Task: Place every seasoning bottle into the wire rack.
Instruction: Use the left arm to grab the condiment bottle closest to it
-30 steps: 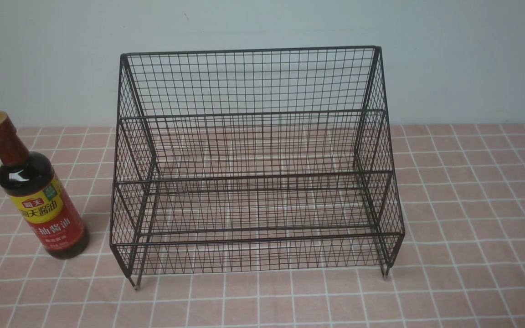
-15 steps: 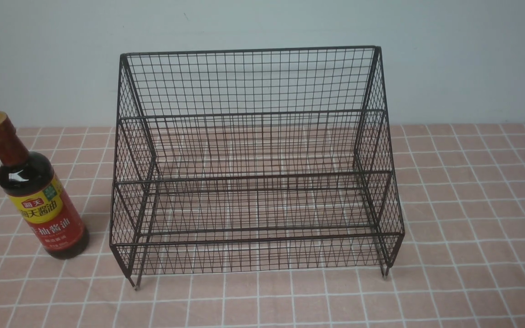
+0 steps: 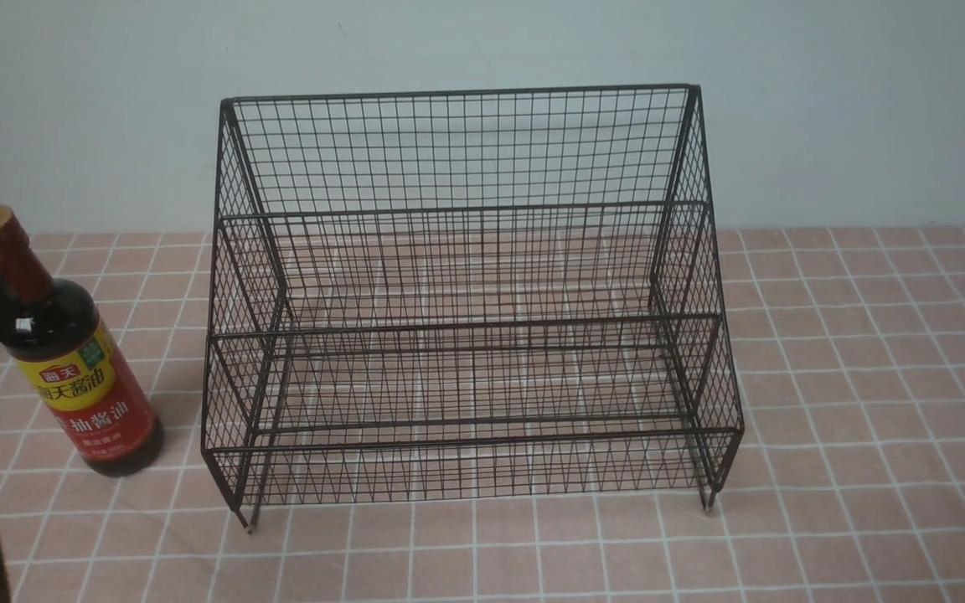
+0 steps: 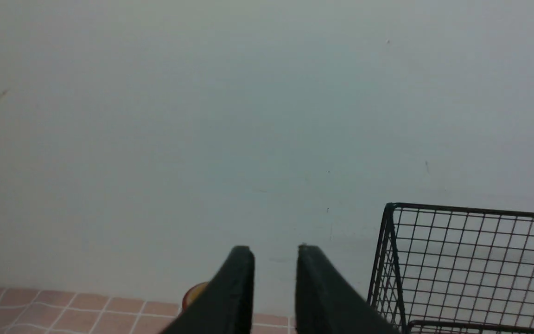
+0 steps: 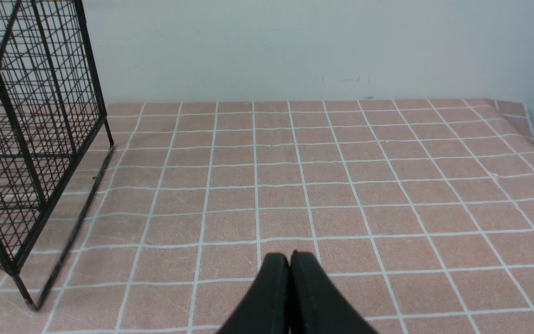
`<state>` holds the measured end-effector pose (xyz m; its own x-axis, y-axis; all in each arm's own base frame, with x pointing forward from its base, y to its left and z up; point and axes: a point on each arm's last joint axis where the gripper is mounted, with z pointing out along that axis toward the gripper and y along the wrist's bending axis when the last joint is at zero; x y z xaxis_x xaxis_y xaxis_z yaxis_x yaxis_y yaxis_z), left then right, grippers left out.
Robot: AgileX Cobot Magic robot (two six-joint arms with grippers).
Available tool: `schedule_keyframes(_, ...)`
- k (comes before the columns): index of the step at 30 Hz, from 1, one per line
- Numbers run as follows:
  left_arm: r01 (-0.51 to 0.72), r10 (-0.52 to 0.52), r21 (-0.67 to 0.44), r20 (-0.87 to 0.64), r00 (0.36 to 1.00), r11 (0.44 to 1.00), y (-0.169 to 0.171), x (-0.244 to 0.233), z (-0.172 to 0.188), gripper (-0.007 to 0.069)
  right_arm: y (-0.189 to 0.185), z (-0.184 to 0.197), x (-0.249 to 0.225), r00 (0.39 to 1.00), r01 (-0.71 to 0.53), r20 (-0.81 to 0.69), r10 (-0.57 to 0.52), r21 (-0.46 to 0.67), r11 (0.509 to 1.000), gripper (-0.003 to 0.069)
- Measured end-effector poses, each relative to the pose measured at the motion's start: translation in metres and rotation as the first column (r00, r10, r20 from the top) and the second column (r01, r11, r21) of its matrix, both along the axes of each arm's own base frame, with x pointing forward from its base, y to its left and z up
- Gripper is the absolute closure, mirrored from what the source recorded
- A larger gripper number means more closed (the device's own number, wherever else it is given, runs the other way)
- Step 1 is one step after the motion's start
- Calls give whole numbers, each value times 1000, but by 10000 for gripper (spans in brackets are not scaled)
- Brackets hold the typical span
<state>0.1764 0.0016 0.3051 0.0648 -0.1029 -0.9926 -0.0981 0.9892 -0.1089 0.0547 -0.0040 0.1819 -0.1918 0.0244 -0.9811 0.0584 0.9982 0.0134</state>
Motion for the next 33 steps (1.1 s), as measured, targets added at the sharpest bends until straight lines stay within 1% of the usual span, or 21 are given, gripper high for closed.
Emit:
schedule_keyframes(5,-62,62,24,8,998,998,4,20,-5,251,0,0,0,1000,0,0,0,0,1000,673)
schedule_keyframes(7,-95,95,17,9,995,995,6,26,-9,171,0,0,0,1000,0,0,0,0,1000,673)
schedule_keyframes(9,-126,126,0,-5,992,992,8,32,-15,123,0,0,0,1000,0,0,0,0,1000,673)
schedule_keyframes(10,-131,131,-1,-4,991,991,9,33,-16,118,0,0,0,1000,0,0,0,0,1000,673)
schedule_keyframes(11,-152,152,-6,-24,988,988,10,39,-22,93,0,0,0,1000,0,0,0,0,1000,673)
schedule_keyframes(15,-171,171,3,-66,983,985,11,49,-34,83,0,0,0,1000,0,0,0,0,1000,673)
schedule_keyframes(17,-175,175,12,-110,978,984,10,60,-44,83,0,0,0,1000,0,0,0,0,1000,673)
schedule_keyframes(20,-178,179,18,-128,976,984,9,69,-48,83,0,0,0,1000,0,0,0,0,1000,673)
schedule_keyframes(28,-184,188,34,-164,969,982,9,82,-59,83,0,0,0,1000,0,0,0,0,1000,673)
schedule_keyframes(33,-201,206,46,-160,966,979,10,86,-64,83,0,0,0,1000,0,0,0,0,1000,673)
